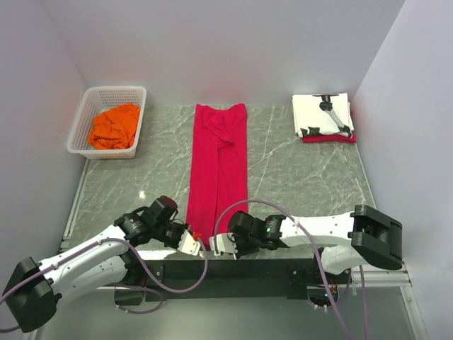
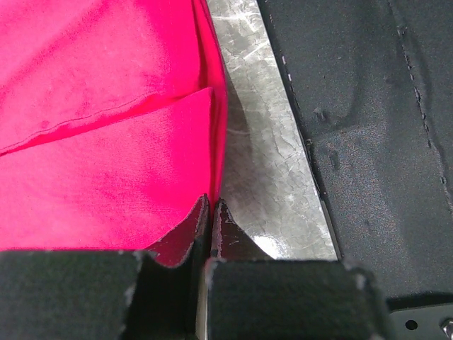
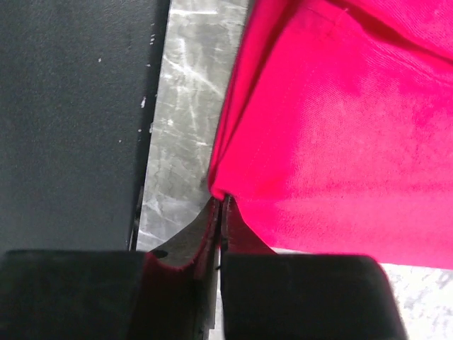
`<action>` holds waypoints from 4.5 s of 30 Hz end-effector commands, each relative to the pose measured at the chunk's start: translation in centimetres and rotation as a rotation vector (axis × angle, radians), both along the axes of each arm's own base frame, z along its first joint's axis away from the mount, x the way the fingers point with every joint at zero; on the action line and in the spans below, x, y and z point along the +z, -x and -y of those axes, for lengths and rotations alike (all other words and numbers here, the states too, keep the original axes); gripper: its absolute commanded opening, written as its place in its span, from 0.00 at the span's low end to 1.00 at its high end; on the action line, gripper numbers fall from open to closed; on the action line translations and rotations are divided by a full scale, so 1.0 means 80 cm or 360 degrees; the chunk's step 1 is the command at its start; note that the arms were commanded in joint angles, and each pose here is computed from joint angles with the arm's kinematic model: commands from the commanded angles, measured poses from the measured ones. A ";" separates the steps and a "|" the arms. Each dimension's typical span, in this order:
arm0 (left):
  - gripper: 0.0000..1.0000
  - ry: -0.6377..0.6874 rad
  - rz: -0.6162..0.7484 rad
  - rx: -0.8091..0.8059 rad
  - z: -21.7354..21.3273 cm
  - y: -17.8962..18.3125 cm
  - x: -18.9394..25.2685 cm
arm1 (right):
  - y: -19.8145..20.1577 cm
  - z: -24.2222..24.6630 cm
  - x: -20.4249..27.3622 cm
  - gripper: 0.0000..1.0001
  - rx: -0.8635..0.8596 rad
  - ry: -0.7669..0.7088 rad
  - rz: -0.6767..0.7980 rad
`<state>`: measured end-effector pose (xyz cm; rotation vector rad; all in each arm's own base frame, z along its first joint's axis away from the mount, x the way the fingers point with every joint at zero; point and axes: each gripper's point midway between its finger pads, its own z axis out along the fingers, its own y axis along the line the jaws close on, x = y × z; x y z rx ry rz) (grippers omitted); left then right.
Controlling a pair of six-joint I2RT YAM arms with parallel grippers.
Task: Fold and stack the t-shirts
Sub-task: Fold the tshirt
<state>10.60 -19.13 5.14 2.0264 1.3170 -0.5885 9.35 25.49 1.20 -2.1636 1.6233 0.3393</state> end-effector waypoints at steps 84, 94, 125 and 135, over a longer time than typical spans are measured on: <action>0.39 0.0528 0.0383 0.0690 -0.037 -0.464 0.111 | -0.484 0.037 0.152 0.47 -0.0852 -0.0140 0.0578; 0.39 0.0545 -0.0534 0.0949 -0.034 -0.342 0.105 | -0.367 0.005 0.150 0.33 -0.1089 -0.0360 -0.0366; 0.26 0.0348 -0.1511 0.1373 0.005 -0.244 0.019 | -0.213 0.039 0.021 0.28 -0.1366 -0.0016 -0.1140; 0.49 0.0282 -0.0224 0.0740 -0.032 -0.207 0.051 | -0.225 0.082 0.080 0.48 -0.0911 -0.0115 -0.0090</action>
